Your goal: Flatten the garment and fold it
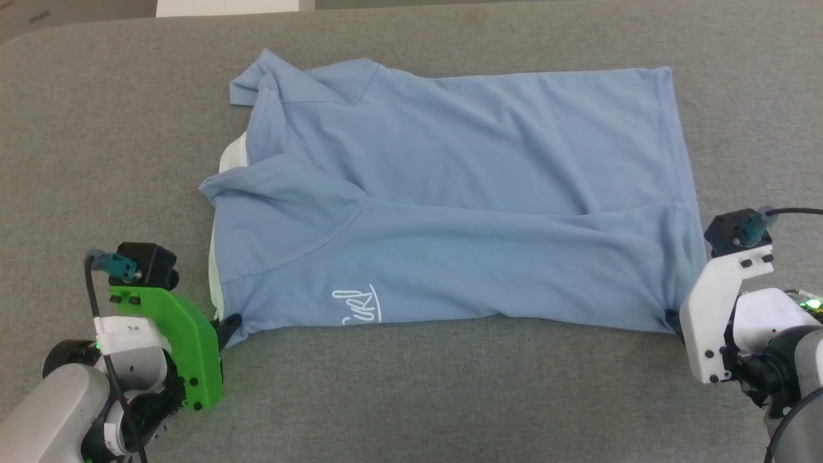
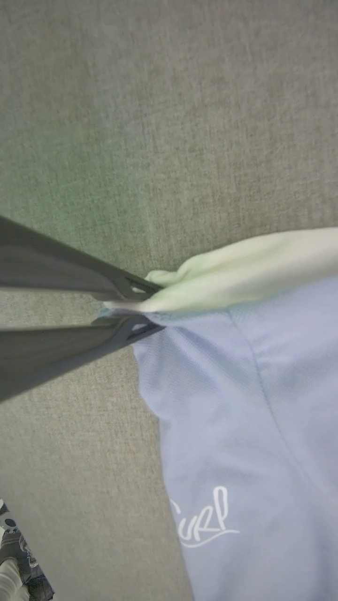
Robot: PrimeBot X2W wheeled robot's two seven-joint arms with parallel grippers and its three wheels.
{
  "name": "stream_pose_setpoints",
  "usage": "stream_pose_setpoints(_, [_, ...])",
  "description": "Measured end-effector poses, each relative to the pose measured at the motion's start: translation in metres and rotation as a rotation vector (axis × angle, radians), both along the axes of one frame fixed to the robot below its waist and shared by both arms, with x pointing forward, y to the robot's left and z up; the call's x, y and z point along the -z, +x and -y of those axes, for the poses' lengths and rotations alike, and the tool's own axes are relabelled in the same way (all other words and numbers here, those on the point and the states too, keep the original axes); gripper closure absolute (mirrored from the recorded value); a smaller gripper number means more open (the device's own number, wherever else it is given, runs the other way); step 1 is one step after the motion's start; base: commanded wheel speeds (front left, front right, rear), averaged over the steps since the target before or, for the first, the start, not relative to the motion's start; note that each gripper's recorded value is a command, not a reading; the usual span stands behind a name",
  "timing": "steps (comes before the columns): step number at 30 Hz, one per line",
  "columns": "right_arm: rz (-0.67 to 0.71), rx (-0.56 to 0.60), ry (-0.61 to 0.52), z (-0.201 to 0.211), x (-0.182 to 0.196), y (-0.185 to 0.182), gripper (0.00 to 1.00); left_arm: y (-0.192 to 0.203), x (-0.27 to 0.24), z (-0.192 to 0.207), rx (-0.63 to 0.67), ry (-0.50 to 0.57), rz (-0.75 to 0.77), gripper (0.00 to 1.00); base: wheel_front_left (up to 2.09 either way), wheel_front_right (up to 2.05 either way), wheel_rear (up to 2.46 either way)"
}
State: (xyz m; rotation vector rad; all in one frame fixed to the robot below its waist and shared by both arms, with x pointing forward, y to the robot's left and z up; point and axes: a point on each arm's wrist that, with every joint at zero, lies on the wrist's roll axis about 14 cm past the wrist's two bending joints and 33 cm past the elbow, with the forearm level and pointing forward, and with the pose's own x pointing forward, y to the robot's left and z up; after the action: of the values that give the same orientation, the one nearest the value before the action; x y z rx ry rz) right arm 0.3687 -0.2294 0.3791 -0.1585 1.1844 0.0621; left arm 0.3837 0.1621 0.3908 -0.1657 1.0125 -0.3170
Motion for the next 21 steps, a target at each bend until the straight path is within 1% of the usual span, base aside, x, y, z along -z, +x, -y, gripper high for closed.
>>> stream_pose_setpoints(4, [-0.062,-0.001,0.0,-0.002,0.004,-0.001,0.0,-0.001,0.001,-0.005,-0.015,0.002,-0.001,1.0,0.0,0.0,0.0])
stream_pose_setpoints(5, [-0.062,0.002,0.001,-0.002,0.004,0.0,0.69,-0.001,0.001,-0.006,-0.018,0.002,-0.002,1.0,0.0,0.0,0.0])
stream_pose_setpoints(6, [-0.062,0.007,0.007,-0.002,0.004,0.0,1.0,-0.002,0.001,-0.006,-0.02,0.004,-0.003,1.0,0.0,0.0,0.0])
stream_pose_setpoints(11, [-0.039,0.033,0.042,-0.003,-0.001,0.002,1.0,-0.002,-0.002,-0.011,-0.034,0.007,0.005,1.0,0.0,0.0,0.0])
stream_pose_setpoints(14, [0.012,0.057,0.054,0.001,-0.01,0.007,1.0,-0.003,-0.007,-0.013,-0.054,0.005,0.013,1.0,0.0,0.0,0.0])
stream_pose_setpoints(18, [0.107,0.085,0.082,0.007,-0.03,0.015,1.0,-0.003,-0.02,-0.015,-0.076,-0.007,0.05,1.0,0.0,0.0,0.0])
stream_pose_setpoints(21, [0.149,0.087,0.083,0.012,-0.044,0.013,1.0,-0.008,-0.029,-0.018,-0.084,-0.005,0.069,1.0,0.0,0.0,0.0])
